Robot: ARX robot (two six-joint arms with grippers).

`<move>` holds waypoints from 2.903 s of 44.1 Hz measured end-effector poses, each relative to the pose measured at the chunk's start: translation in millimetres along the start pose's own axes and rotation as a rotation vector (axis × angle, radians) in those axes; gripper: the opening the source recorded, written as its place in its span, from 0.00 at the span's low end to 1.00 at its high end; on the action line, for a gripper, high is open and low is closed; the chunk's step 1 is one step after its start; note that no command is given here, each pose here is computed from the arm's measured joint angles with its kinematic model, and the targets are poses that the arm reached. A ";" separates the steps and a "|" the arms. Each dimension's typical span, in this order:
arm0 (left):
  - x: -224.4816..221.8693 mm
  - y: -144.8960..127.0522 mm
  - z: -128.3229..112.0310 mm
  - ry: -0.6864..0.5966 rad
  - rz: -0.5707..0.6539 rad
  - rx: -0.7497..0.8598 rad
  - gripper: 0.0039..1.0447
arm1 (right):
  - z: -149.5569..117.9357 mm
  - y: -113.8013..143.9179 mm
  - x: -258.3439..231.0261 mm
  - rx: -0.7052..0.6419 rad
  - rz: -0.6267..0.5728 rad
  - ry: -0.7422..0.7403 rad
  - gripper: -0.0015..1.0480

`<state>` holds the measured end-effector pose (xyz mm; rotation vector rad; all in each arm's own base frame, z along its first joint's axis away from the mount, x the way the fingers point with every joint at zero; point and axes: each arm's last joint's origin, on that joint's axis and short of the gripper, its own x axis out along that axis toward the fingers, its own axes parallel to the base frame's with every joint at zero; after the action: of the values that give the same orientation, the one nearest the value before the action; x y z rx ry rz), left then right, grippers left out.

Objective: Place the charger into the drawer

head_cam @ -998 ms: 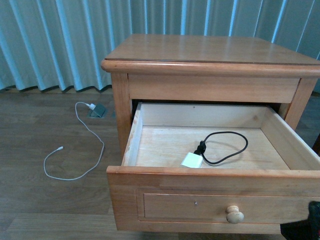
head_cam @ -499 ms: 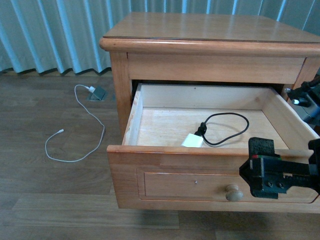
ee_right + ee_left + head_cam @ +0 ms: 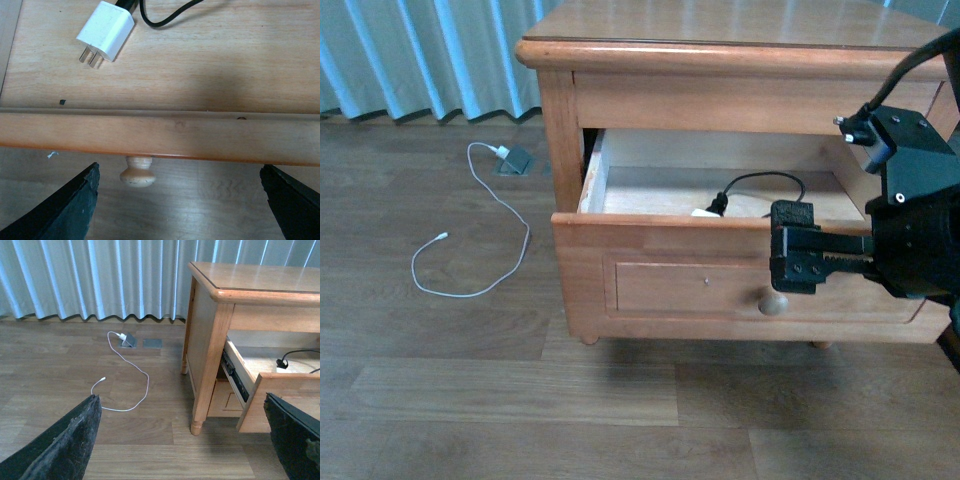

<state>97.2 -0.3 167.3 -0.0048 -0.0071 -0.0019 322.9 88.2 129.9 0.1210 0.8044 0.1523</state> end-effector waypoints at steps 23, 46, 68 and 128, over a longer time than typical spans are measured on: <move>0.0 0.0 0.0 0.000 0.000 0.000 0.94 | 38.1 8.7 66.0 -0.011 0.013 -0.192 0.92; 0.0 0.0 0.0 0.000 0.000 0.000 0.94 | 66.0 6.7 112.1 0.072 -0.027 -0.446 0.92; 0.0 0.0 0.0 0.000 0.000 0.000 0.94 | 68.6 5.7 123.0 0.078 -0.024 -0.473 0.92; 0.0 0.0 0.0 0.000 0.000 0.000 0.94 | 1.3 -13.5 -133.7 0.012 0.186 -0.514 0.92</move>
<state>97.2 -0.2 167.3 -0.0048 -0.0071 -0.0015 233.7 50.7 223.1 0.2357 0.2806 0.2781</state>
